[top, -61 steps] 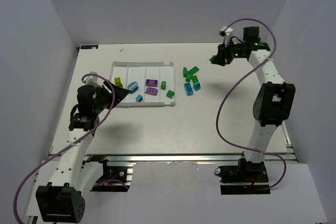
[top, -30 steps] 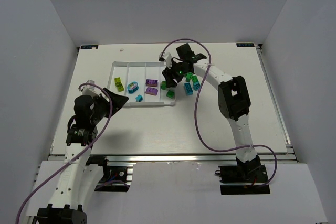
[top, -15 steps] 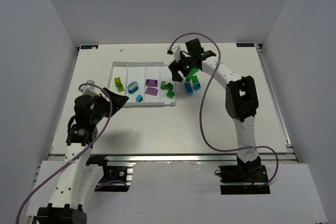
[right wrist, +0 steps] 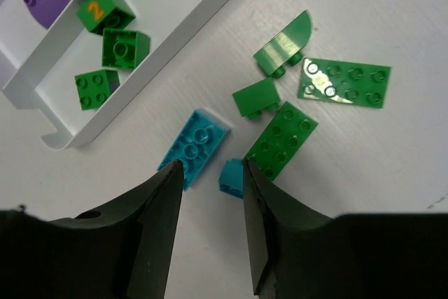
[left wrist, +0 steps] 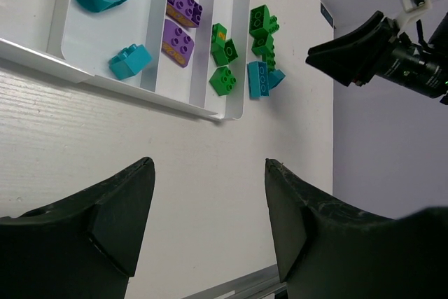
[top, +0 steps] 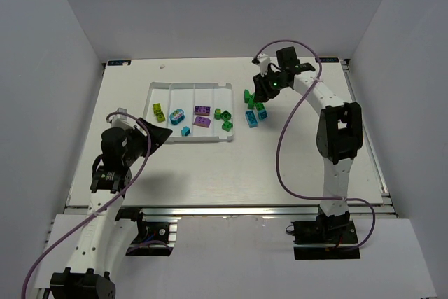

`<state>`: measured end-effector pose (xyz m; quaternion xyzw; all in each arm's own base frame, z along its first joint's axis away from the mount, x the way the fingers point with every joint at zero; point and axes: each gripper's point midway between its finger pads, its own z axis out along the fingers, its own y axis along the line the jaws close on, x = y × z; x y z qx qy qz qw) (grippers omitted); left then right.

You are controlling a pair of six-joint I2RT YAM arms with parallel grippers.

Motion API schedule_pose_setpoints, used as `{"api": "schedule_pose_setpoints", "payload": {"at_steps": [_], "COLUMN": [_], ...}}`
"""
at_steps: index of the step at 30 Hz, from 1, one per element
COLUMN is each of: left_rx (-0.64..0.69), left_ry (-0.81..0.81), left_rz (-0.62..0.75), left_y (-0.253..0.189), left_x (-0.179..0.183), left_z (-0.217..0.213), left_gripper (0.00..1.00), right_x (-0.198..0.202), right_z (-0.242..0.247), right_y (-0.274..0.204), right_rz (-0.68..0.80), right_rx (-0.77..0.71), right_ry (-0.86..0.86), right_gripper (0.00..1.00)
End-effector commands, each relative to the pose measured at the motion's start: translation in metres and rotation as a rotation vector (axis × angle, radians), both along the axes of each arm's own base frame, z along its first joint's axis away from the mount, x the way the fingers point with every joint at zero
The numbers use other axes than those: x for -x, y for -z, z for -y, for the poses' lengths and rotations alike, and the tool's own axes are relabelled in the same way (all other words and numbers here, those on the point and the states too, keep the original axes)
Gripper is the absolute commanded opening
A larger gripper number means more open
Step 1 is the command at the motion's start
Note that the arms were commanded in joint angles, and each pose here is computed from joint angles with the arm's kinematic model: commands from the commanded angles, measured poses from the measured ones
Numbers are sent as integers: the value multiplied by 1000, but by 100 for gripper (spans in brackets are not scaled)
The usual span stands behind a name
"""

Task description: Sort the legos into containers by color

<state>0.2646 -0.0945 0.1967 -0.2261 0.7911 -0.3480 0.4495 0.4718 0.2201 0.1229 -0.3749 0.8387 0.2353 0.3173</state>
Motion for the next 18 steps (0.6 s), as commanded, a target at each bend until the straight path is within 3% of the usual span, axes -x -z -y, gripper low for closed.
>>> {"api": "schedule_pose_setpoints", "payload": {"at_steps": [1,2,4,11,18], "left_rx": [11,11,9,14,11], "left_ry": [10,10,11,6,5], "left_rz": [19,19,15,15,10], "left_y": [-4,-4,-3,-3,-4], "left_x": [-1,-1,0,0,-1], "left_z": [3,3,3,2,2], "left_gripper": [73,73,73,73,73], "right_x": [27,29,31,43,27], "right_z": [-8,-8,-8,-18,-22], "right_y": [8,11,15,31,49], "right_rz": [-107,-125,-145,-211,-157], "right_rx": [-22,-19,-10,2,77], "right_ry": [-12,-7,-3,-21,31], "right_gripper": [46,52,56,57,70]}}
